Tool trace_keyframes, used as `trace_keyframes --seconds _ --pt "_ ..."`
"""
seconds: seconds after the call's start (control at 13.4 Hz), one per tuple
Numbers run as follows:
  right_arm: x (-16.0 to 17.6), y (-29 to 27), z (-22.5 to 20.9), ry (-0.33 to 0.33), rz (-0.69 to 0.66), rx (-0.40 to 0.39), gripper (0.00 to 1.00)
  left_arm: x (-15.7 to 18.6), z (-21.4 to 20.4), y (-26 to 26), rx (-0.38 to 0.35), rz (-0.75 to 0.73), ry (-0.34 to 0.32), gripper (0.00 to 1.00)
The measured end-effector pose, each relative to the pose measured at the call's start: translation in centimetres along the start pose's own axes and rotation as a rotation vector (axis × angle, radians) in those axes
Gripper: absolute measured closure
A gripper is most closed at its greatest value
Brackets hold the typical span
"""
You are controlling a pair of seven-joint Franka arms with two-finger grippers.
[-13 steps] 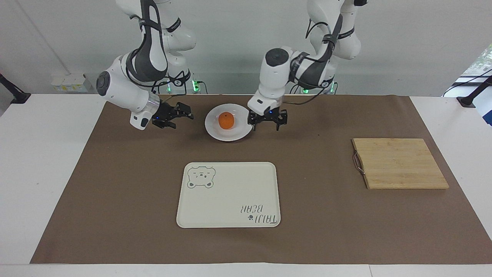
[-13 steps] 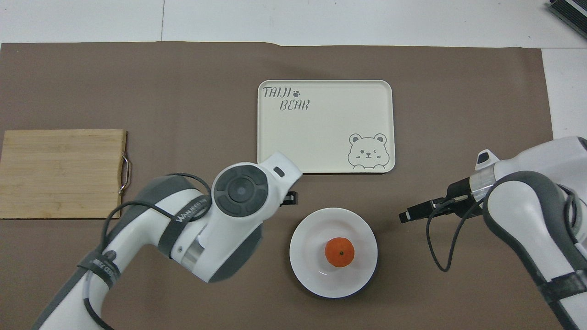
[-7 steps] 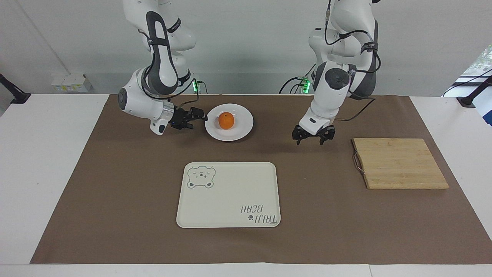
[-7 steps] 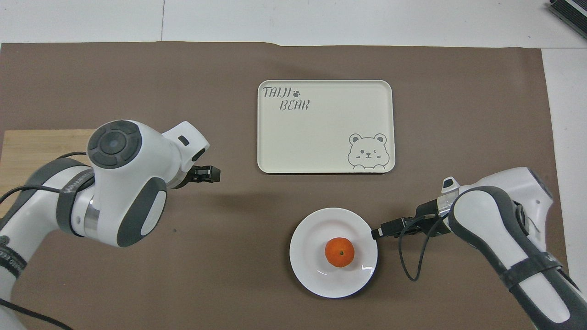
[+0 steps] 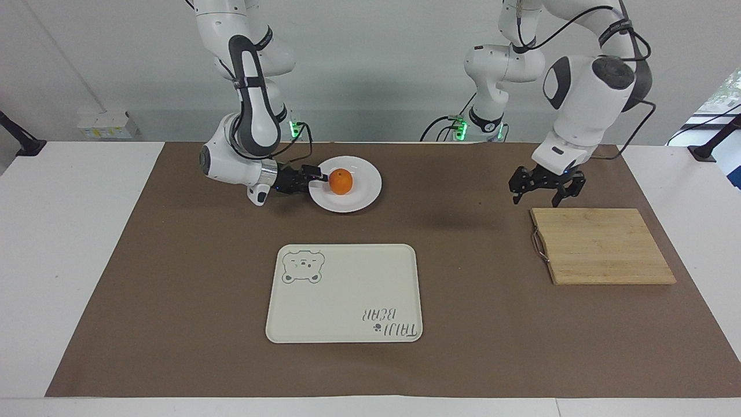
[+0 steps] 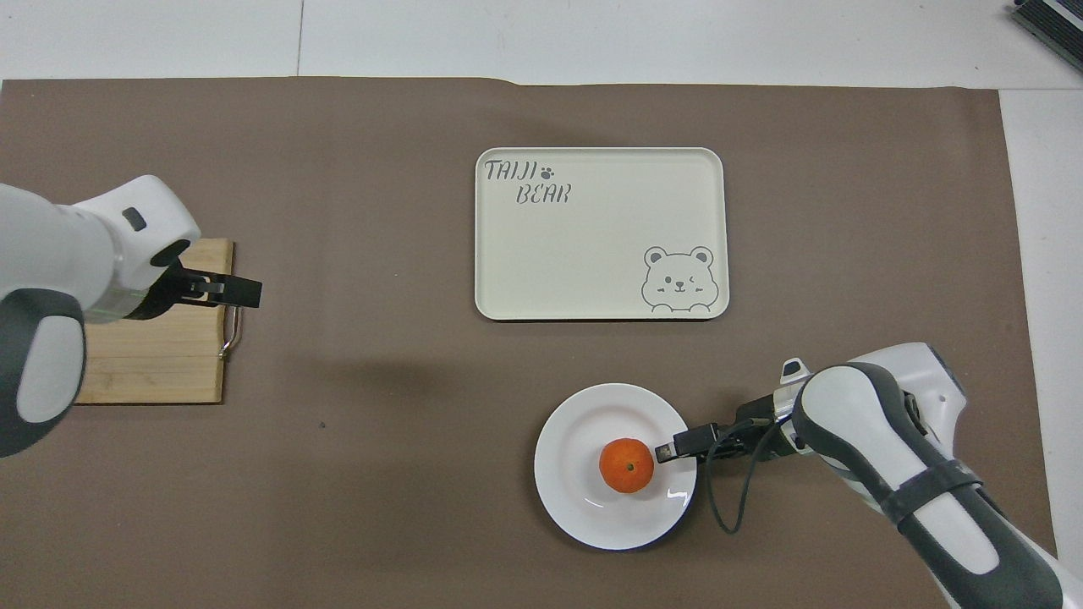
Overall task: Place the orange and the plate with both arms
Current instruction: 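Grip the plate rim with the right gripper while the left gripper withdraws, then slide the plate with the right gripper onto the bear tray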
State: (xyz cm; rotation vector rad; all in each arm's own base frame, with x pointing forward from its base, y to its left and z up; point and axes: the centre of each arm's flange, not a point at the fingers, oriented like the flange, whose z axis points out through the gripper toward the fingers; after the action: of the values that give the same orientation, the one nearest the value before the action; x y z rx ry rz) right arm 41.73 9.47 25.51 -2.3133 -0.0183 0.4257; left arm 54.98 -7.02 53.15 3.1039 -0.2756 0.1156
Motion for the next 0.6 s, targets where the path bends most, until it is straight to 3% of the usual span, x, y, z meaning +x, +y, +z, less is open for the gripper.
trace_keyframes --seconds 0.07,0.15,0.37,0.6 --pt "-0.1 0.1 0.1 0.0 0.01 0.004 0.07 0.2 -2.5 -1.2 0.002 0.001 0.004 0.0" --pt "-0.1 0.2 0.1 0.0 0.025 0.005 0.16 0.3 -4.8 -2.3 0.003 -0.007 0.006 0.0" --pt "-0.1 0.2 0.1 -0.001 0.092 0.005 0.54 0.7 -8.8 -4.1 0.001 -0.03 -0.043 0.0" --pt "-0.1 0.0 0.1 -0.007 0.1 0.012 0.88 1.6 -9.6 -4.8 0.001 -0.04 -0.059 0.0"
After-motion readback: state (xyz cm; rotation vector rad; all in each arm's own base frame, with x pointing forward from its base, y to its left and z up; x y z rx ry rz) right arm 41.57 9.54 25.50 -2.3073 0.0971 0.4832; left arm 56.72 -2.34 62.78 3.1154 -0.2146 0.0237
